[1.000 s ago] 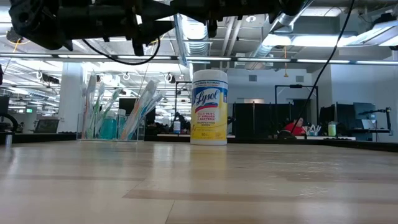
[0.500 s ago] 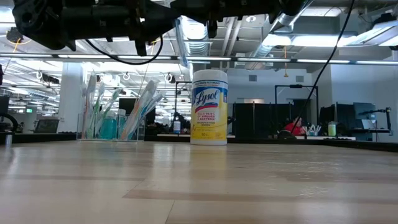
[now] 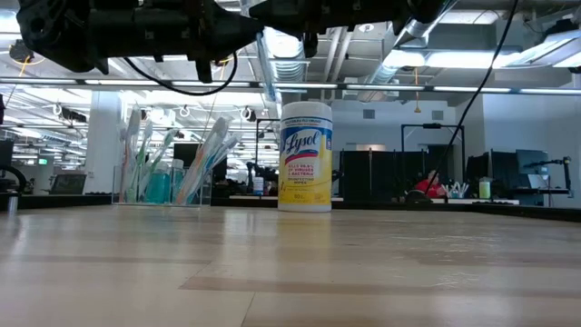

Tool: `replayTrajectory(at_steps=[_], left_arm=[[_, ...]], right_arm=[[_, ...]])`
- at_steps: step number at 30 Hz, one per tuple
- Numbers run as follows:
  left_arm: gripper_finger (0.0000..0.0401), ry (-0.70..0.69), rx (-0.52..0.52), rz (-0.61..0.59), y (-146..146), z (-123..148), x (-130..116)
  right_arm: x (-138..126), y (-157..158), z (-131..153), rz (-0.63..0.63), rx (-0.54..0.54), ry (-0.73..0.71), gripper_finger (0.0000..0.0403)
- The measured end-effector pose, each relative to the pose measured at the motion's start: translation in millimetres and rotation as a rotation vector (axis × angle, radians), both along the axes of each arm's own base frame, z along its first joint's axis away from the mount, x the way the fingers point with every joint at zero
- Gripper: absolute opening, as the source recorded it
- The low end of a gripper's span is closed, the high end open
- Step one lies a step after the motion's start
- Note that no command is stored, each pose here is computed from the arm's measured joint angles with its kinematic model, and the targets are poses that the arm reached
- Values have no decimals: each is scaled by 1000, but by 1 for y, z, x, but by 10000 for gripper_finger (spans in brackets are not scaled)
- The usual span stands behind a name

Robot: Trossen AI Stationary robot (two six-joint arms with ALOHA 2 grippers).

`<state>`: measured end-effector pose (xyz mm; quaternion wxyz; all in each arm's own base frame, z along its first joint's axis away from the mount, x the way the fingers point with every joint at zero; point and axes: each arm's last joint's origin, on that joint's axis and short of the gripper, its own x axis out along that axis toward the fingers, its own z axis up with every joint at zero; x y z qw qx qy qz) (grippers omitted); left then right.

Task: Pick & Place toothbrushing station
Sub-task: Put the blue toothbrush into the transparent organizer

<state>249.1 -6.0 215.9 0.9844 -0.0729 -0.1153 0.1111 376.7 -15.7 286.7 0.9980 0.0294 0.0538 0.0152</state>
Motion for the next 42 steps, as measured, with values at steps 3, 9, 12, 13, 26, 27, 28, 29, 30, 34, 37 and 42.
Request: replayTrajectory(at_steps=[3,9,12,13,26,27,28,29,30,34,37,42], left_arm=[[25,3,-2,6,0,-1,0],[18,-7,-16,41,0,-1,-7],[17,-24,-20,53,-1,2,-16],[17,-31,-22,58,0,3,-20],[7,-1,-13,225,7,-1,-61],[7,4,-10,243,8,-1,-63],[7,14,-10,270,8,-1,-64],[7,32,-5,300,9,-1,-66],[7,49,0,328,10,-2,-67],[7,94,-4,433,13,-3,-71],[7,115,2,504,14,-3,-73],[7,140,8,604,20,-5,-74]], right_arm=[[0,0,0,1,-9,3,18],[0,-4,-2,-7,-36,15,58],[-1,-8,-2,-16,-35,18,70],[-1,-9,-2,-19,-35,17,72],[-1,-13,-1,-29,-34,11,77],[-1,-13,-1,-29,-34,11,77],[-1,-13,-1,-29,-33,11,77],[-1,-13,-1,-29,-33,11,77],[-1,-13,-1,-29,-33,11,77],[-1,-12,-1,-29,-33,11,77],[-1,-12,-1,-29,-33,11,77],[-1,-12,-1,-29,-33,11,77]])
